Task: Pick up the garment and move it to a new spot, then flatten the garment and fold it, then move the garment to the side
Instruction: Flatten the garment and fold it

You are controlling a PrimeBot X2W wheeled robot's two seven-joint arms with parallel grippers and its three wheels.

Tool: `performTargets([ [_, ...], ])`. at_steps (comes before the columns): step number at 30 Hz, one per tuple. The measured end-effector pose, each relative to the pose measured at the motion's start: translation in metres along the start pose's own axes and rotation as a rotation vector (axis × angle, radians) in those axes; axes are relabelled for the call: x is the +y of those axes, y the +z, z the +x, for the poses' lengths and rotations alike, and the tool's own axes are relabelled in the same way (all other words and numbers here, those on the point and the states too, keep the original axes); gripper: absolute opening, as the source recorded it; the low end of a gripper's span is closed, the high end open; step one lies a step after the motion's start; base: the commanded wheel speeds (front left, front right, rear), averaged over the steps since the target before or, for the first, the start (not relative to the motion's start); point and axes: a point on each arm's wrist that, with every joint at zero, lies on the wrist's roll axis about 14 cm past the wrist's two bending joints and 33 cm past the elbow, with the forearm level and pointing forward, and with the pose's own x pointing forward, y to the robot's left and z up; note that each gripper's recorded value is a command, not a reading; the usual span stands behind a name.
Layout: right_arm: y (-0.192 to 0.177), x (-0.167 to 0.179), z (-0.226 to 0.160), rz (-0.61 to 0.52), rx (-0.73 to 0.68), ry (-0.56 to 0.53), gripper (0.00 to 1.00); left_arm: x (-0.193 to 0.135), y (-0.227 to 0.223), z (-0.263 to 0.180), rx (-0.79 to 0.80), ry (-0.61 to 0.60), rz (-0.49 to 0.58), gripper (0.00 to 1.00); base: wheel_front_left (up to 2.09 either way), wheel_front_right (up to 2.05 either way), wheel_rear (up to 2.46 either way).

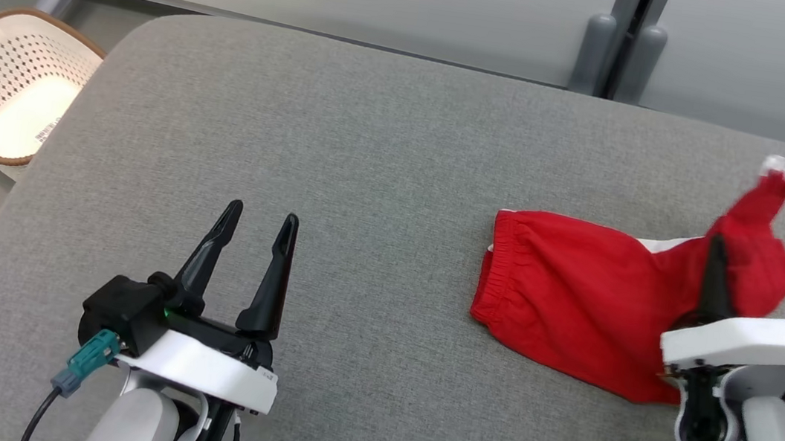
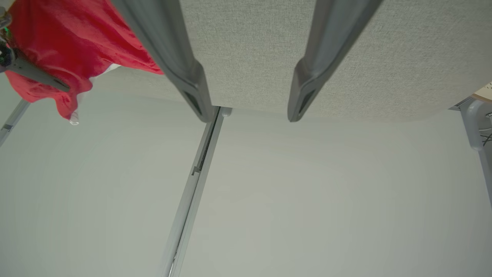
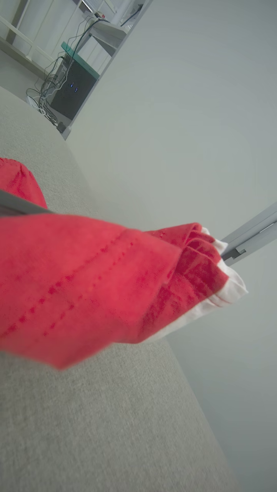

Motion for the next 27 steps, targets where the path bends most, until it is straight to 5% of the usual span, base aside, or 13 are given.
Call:
performTargets([
  [8,-0.027,0.072,-0.01,-0.009,0.062,0.213,0.0,0.009,0.008,-0.014,-0.017,0.033,0.006,1.0,0.0,0.0,0.0],
  [17,-0.072,0.105,-0.02,-0.057,0.192,0.315,0.0,0.017,0.011,-0.024,-0.022,0.066,0.009,1.0,0.0,0.0,0.0],
  [19,-0.085,0.108,-0.023,-0.072,0.228,0.329,1.0,0.018,0.011,-0.026,-0.022,0.073,0.006,1.0,0.0,0.0,0.0],
  [27,-0.131,0.124,-0.043,-0.106,0.377,0.396,1.0,0.024,0.01,-0.034,-0.017,0.101,0.0,1.0,0.0,0.0,0.0],
])
